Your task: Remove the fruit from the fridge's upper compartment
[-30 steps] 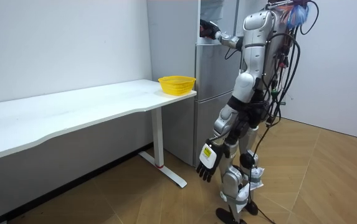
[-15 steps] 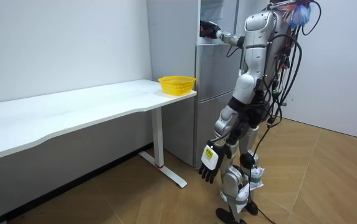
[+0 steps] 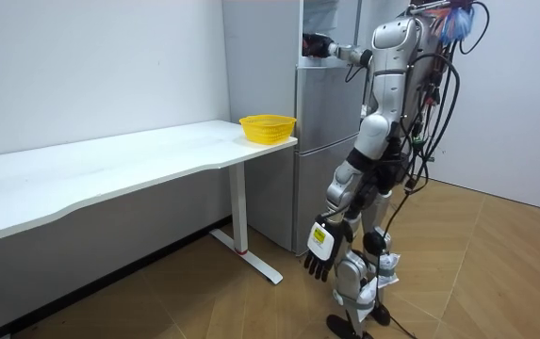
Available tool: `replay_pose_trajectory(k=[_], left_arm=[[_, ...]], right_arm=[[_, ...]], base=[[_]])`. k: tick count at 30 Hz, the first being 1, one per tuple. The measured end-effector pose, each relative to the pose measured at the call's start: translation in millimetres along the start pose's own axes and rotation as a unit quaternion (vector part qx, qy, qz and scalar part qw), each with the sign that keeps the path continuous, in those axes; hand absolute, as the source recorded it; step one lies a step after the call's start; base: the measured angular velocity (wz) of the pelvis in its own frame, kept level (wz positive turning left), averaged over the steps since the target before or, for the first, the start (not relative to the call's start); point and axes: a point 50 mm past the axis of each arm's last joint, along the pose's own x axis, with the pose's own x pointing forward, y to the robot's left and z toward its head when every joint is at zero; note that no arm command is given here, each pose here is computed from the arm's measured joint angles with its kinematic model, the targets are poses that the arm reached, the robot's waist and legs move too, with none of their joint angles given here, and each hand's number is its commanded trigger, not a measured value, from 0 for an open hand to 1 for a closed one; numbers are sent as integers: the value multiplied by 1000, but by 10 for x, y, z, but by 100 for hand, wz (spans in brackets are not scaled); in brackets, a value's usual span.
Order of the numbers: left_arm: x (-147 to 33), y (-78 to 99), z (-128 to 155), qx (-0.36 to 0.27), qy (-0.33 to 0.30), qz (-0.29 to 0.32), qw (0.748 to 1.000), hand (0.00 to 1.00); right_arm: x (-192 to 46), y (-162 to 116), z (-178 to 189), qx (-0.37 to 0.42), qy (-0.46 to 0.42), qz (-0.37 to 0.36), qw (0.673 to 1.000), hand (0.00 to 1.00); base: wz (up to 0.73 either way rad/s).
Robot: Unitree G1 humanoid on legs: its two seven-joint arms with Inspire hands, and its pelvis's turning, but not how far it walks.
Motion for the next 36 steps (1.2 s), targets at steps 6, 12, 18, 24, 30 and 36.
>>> replay_pose_trajectory(k=[6, 12, 18, 24, 30, 36], left_arm=[[0, -1, 26, 3, 0, -1, 1000, 0], [1, 1, 37, 7, 0, -1, 1000, 0], [0, 25, 76, 7, -5, 2, 1000, 0], [-1, 65, 154, 8, -14, 12, 1000, 0], [10, 55, 116, -4, -7, 20, 1000, 0], [13, 41, 72, -6, -1, 20, 1000, 0]], right_arm=[[23, -21, -22, 2, 12, 17, 1000, 100], [25, -4, 13, 4, 10, 26, 1000, 100], [30, 73, 124, -10, -11, 44, 999, 100], [-5, 89, 145, -35, -18, 34, 999, 100], [-131, 163, 150, -81, -32, 11, 996, 100], [-307, 302, 249, -136, -70, -15, 988, 100]], base=[[0], [-2], [-1], [0], [-2], [-8]])
